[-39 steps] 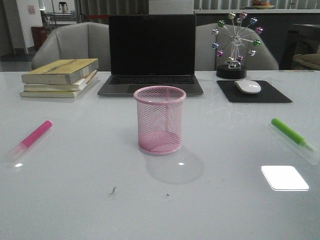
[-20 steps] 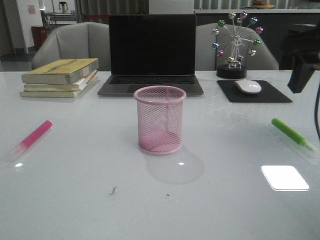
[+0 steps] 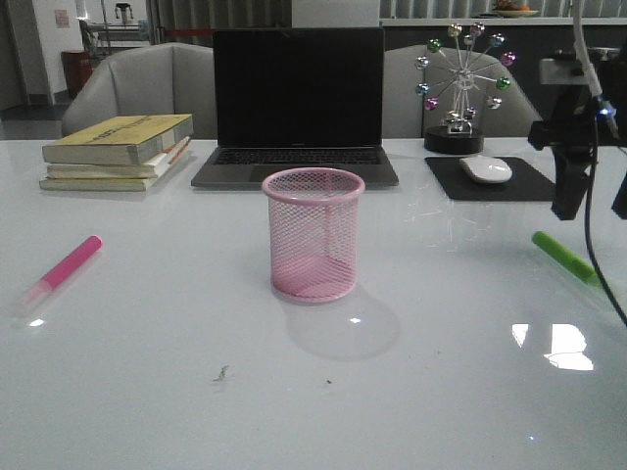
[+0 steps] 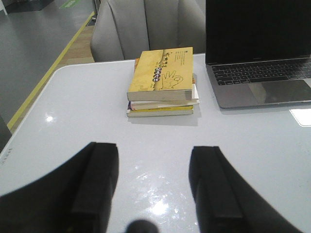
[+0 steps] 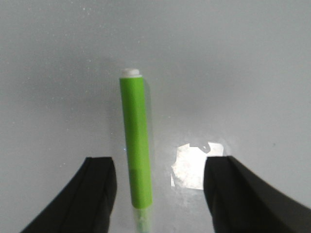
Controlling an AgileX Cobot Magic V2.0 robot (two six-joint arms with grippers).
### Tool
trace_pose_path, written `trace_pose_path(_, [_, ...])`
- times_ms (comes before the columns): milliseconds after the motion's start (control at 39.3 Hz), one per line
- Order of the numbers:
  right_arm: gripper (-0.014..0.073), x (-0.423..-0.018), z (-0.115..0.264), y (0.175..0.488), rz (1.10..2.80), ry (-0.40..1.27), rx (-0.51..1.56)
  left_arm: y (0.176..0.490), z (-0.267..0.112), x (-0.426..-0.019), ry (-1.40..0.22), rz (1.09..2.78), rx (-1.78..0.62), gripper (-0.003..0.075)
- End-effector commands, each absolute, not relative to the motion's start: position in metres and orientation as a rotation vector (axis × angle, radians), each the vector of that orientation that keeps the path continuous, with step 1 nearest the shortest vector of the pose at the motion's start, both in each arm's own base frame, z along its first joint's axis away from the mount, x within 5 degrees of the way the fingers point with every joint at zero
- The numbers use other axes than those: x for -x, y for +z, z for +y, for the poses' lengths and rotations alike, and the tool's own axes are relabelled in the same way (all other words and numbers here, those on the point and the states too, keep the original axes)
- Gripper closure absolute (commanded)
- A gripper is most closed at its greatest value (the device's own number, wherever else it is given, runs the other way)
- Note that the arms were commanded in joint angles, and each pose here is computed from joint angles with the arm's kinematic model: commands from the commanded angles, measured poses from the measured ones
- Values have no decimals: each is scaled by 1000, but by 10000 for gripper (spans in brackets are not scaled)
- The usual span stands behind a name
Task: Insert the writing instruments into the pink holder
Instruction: 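Lower the right gripper onto the green marker and close on it, then lift the green marker upright and carry it over the pink holder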
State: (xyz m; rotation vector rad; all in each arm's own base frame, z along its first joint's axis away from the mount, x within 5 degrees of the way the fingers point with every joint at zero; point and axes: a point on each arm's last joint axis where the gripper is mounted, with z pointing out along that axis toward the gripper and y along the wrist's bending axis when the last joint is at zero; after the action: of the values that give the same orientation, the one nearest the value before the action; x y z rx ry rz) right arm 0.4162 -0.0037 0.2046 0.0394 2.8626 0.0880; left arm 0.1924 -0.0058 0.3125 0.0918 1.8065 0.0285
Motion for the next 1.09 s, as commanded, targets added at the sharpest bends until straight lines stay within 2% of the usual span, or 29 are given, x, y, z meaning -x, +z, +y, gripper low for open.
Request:
trace_pose_path(0, [96, -421, -4, 225, 2800, 105, -20, 334, -7, -195, 22, 1674, -75, 314])
trace_pose_path(636, [104, -429, -4, 175, 2923, 112, -22, 334, -7, -195, 22, 1674, -75, 315])
trace_pose_path(738, [190, -429, -4, 172, 2934, 113, -22, 334, -7, -195, 22, 1674, -75, 315])
trace_pose_path(916, [533, -429, -4, 172, 2934, 113, -22, 334, -7, -195, 22, 1674, -75, 315])
trace_pose_path(941, [556, -429, -4, 172, 2934, 113, -22, 334, -7, -195, 22, 1674, -75, 315])
trace_pose_path(992, [527, -429, -4, 172, 2933, 115, -23, 334, -7, -195, 22, 1674, -75, 315])
trace_pose_path(1069, [540, -431, -2, 177, 2928, 144, -36, 334, -7, -195, 22, 1674, -75, 315])
